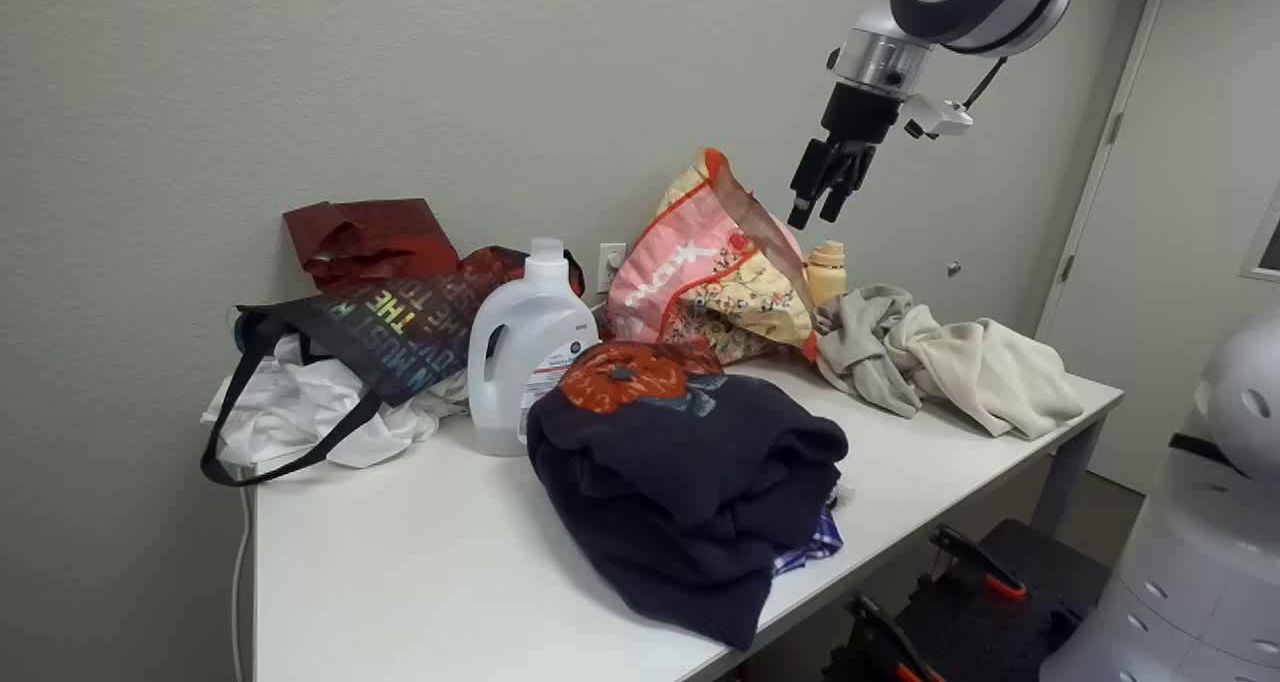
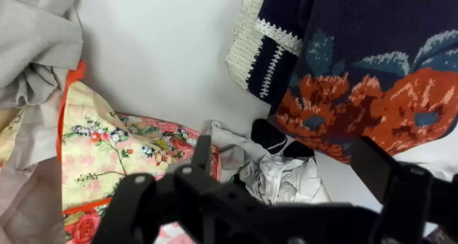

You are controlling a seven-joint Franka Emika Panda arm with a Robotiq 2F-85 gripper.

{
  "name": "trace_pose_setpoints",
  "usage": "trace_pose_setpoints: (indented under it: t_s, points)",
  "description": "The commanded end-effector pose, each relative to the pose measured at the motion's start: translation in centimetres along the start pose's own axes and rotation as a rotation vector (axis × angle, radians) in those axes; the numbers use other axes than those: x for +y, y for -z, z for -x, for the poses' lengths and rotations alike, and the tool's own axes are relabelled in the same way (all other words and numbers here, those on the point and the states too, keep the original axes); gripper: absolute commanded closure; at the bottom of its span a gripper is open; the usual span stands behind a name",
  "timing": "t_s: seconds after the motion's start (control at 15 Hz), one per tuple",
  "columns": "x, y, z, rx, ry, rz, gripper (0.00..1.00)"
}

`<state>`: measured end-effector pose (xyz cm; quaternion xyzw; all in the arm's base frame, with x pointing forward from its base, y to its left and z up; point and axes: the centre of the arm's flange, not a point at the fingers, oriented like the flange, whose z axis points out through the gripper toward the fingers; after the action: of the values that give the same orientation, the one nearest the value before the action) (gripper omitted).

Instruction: Move the jersey slightly to the left

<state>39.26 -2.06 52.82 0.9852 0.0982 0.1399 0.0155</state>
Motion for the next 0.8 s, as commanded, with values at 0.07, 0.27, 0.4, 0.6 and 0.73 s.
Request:
trace_pose_setpoints:
  t_s: [0.07,0.27,0.4,0.6,0.73]
  points:
    - [0.5,-0.2,-0.2,0.003,-0.014,0.025,0.0]
    - [2.8,-0.5,-0.7,0.008,-0.066,0.074,0.0]
    - [5.2,-0.6,-0.9,0.019,-0.124,0.132,0.0]
    - [8.9,-0.1,-0.7,0.049,-0.226,0.221,0.0]
    - [11.2,0.3,-0.5,0.063,-0.288,0.277,0.0]
